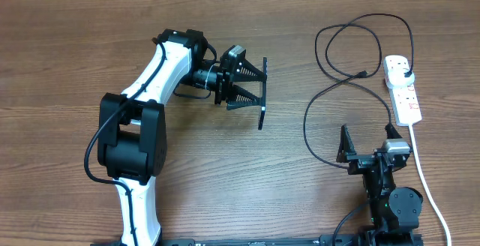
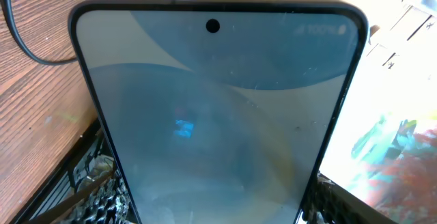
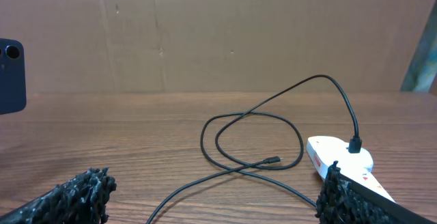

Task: Plug charger to phone and switch on socket
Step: 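Lift the phone upright with the left gripper, bottom edge facing right, then move the right gripper toward the phone held by the left gripper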

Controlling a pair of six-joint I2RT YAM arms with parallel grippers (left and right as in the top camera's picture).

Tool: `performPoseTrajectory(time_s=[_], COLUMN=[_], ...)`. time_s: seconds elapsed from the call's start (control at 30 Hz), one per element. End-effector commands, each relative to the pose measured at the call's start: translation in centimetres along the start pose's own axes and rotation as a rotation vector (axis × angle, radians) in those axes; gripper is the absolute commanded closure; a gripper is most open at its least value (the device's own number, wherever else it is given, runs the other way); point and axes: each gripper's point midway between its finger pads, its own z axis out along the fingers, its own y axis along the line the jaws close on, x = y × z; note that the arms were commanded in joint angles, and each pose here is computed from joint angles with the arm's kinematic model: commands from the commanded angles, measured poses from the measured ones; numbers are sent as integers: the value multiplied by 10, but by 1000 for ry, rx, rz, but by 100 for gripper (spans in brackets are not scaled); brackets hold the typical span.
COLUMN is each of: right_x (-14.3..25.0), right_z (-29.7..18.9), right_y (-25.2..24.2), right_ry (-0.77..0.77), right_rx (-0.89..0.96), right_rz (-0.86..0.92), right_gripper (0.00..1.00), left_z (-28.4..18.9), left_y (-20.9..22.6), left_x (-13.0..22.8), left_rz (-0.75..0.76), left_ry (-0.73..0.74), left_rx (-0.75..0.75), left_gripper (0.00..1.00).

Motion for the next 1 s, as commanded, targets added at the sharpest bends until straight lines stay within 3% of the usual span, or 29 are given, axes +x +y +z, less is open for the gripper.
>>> performPoseTrajectory(time_s=[0.0, 0.17, 0.23, 0.27, 0.33, 0.43, 0.73, 0.83, 0.97], right_x=[1, 0, -1, -3, -3, -3, -19, -48, -44], right_z=[0, -1, -2, -6, -11, -15, -7, -22, -26], right_y=[-2, 16, 29, 45, 60, 70, 45, 73, 75], right_ry=[-6, -7, 3, 41, 99, 157, 34, -52, 66], right_rx=[6, -94, -174, -267, -351, -407, -286, -482, -450], right_rz=[-1, 44, 201, 454, 664, 827, 839, 583, 490], right_gripper=[0, 0, 0, 0, 0, 0, 0, 0, 0], left_z=[-2, -2, -2, -2, -2, -2, -2, -3, -3], left_y=[-15, -15, -15, -15, -15, -15, -15, -15, -15], left_x=[-3, -3, -3, -3, -3, -3, -3, -3, -3], left_rz=[17, 17, 17, 17, 17, 16, 16, 12, 12], left_ry=[2, 2, 2, 2, 2, 2, 2, 0, 0], left_rx=[62, 62, 62, 62, 62, 62, 63, 64, 64], left_gripper=[55, 55, 55, 55, 54, 53, 53, 53, 53])
